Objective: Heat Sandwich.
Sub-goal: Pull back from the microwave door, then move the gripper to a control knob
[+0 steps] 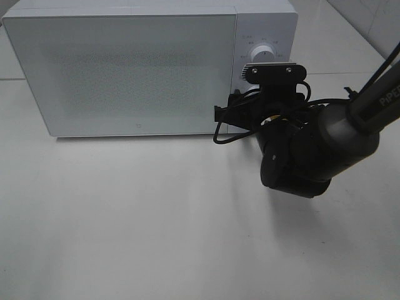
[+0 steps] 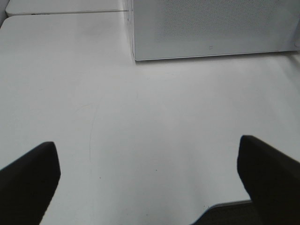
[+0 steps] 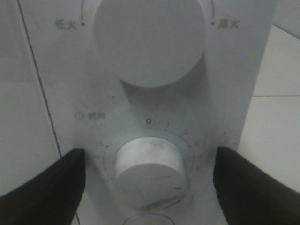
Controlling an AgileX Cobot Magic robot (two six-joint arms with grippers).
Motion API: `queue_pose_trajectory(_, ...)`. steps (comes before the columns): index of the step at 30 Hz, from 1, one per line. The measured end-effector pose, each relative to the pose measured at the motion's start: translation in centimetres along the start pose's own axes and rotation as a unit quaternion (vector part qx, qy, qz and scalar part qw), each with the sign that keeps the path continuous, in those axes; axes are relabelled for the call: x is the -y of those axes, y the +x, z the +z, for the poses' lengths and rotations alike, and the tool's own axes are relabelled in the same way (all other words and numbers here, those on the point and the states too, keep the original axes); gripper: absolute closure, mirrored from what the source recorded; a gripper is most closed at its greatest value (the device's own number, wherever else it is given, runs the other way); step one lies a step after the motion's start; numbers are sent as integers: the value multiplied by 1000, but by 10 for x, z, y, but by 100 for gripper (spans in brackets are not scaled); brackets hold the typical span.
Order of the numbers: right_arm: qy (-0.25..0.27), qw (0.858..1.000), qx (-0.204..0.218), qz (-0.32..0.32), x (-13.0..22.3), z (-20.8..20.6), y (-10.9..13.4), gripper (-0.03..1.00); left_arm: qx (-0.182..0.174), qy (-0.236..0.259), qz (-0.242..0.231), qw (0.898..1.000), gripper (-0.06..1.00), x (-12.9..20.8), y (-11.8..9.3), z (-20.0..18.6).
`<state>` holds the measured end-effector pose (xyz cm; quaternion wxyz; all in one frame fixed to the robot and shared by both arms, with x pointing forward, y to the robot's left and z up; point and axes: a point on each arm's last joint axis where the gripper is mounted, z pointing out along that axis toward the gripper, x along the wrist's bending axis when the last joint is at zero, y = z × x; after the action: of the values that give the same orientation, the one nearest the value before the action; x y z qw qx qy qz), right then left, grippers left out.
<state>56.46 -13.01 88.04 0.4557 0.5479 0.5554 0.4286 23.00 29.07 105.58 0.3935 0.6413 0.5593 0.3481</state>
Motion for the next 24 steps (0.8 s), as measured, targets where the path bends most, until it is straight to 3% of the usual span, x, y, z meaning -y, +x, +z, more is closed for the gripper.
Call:
queue_pose_trajectory(7,-1,1000,-3,4,0,0,0,29,0,0,0,1000,-2,0,0,0)
queue_pose_trajectory(13,-2,1000,-2,5,0,0,0,52,0,0,0,1000,-2,0,0,0)
queue_pose_trajectory(24,-3,1000,-2,5,0,0,0,52,0,0,0,1000,-2,0,0,0)
